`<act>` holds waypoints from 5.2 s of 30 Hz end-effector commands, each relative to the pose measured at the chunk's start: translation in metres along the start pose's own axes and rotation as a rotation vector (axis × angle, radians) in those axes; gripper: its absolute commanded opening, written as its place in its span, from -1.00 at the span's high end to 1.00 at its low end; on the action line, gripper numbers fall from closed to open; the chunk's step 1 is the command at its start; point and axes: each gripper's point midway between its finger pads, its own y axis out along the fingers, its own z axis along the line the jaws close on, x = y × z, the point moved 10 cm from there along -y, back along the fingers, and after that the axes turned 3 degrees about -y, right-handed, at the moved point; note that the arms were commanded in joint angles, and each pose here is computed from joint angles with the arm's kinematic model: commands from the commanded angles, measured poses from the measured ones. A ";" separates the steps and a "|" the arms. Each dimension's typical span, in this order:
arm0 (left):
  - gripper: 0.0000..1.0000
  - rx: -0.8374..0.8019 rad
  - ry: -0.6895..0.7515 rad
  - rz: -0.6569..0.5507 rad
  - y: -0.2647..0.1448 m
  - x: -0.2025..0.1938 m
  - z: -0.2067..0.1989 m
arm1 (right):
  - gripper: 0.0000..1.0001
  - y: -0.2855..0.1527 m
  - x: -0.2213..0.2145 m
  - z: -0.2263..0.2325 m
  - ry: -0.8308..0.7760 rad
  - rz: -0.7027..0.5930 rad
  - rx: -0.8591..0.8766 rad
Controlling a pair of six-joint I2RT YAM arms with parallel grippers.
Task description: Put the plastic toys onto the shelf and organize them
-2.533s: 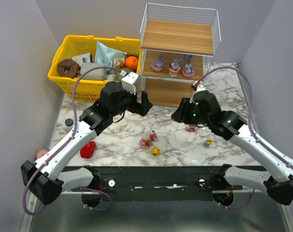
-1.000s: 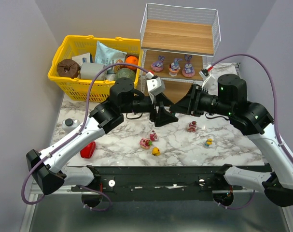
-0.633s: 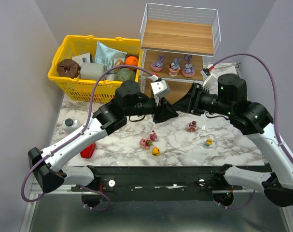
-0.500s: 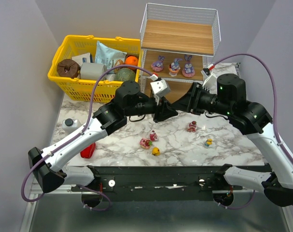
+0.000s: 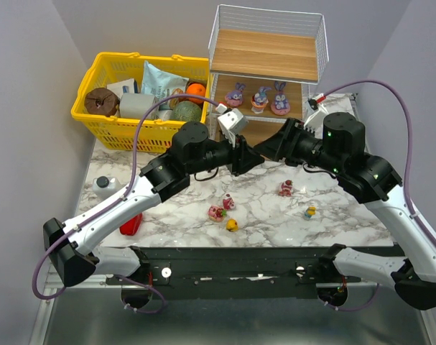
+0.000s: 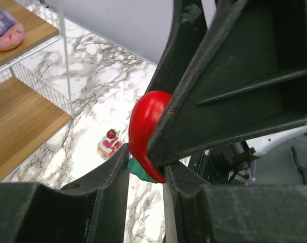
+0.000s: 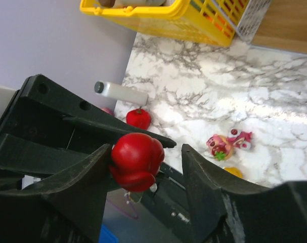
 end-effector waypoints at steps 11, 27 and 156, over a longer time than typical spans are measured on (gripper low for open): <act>1.00 0.089 -0.208 -0.269 0.009 0.034 -0.009 | -0.29 0.016 0.033 0.000 -0.117 -0.330 -0.031; 1.00 0.089 -0.209 -0.281 0.018 0.038 -0.009 | 0.18 0.024 0.039 0.010 -0.130 -0.315 0.018; -0.98 0.590 -0.162 -0.126 -0.052 -0.001 0.041 | -0.74 0.004 0.168 0.002 -0.534 -0.503 -0.482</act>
